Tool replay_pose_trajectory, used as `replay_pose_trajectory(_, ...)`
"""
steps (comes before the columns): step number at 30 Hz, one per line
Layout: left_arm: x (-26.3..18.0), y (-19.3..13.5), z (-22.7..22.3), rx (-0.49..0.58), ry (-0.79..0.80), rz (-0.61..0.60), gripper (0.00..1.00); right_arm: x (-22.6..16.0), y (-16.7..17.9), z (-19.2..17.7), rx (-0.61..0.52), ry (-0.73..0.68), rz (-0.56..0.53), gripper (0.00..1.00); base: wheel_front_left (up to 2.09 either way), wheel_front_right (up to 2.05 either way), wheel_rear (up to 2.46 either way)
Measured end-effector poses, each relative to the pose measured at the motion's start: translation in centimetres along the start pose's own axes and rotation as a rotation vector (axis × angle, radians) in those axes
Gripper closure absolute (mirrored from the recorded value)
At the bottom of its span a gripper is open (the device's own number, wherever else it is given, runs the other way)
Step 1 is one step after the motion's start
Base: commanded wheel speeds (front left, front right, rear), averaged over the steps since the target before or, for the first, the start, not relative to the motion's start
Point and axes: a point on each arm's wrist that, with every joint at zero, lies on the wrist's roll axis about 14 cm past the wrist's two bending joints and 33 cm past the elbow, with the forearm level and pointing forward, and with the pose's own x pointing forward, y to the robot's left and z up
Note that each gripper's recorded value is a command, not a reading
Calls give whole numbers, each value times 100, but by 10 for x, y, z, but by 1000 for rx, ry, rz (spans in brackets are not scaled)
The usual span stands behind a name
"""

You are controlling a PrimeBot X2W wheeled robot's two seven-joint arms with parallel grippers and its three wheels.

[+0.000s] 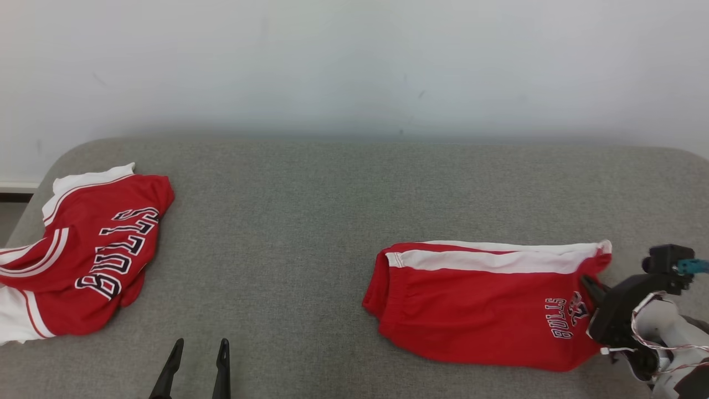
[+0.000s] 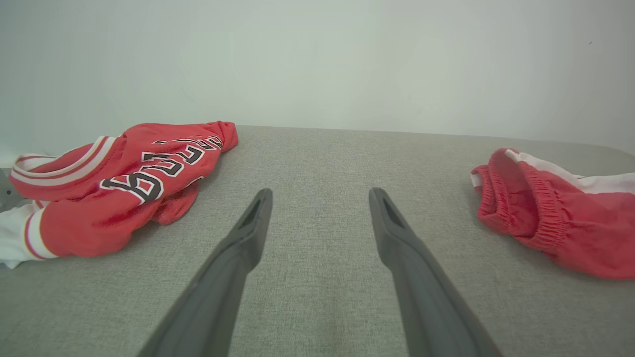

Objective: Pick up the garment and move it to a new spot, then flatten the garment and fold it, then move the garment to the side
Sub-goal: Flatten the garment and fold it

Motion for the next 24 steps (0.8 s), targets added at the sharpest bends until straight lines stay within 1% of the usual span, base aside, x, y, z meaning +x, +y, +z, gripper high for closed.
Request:
replay_pose_trajectory(5,3,-8,2,-2,-6,-25,0,-5,37,10,49,-53,120,100,0,0,0)
replay_pose_trajectory(9,3,-11,2,-5,-6,-35,0,-8,70,7,80,-54,219,100,0,0,0)
replay_pose_trajectory(15,0,-9,1,-9,-3,-24,0,-7,126,5,122,-61,361,100,0,0,0)
replay_pose_trajectory(19,-2,-6,-2,-12,4,-15,0,-5,165,-3,155,-42,440,100,0,0,0)
replay_pose_trajectory(24,-5,-4,-4,-14,10,-4,0,-2,207,-11,164,-21,514,100,0,0,0)
